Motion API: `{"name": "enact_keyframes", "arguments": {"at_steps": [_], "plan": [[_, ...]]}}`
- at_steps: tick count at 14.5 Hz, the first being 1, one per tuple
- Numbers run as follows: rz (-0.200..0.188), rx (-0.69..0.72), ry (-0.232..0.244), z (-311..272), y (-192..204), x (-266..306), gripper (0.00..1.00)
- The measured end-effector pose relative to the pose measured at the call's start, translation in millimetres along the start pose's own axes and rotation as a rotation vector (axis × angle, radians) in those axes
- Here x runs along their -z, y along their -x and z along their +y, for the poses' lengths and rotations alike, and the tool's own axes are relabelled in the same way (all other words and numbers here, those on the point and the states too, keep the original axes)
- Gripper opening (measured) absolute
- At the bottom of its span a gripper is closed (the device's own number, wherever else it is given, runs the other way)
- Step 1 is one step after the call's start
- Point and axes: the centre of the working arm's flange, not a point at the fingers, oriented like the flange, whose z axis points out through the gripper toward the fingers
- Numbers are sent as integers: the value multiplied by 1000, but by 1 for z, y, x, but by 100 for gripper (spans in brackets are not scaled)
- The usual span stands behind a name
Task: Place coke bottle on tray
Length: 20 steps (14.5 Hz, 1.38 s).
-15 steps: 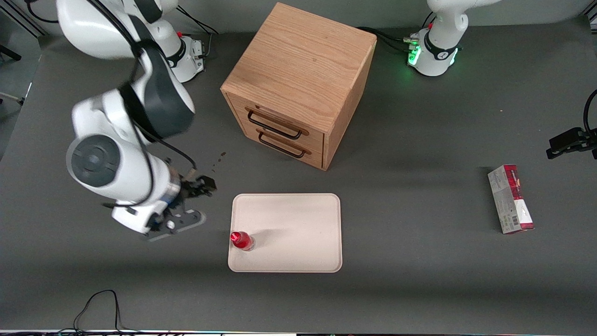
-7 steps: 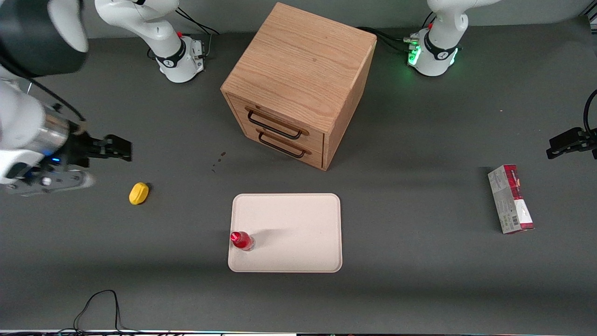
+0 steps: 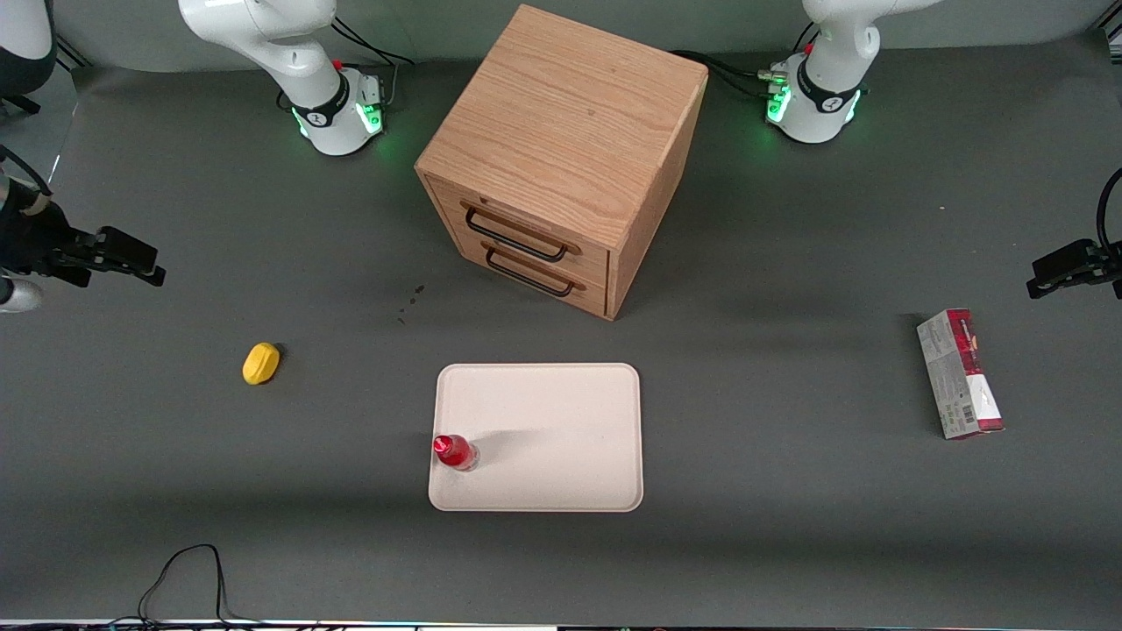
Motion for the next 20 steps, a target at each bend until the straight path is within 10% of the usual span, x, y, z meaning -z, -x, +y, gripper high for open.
{"name": "enact_keyframes", "arguments": {"at_steps": [20], "plan": [[1,-14,20,25,6,5,100]]}}
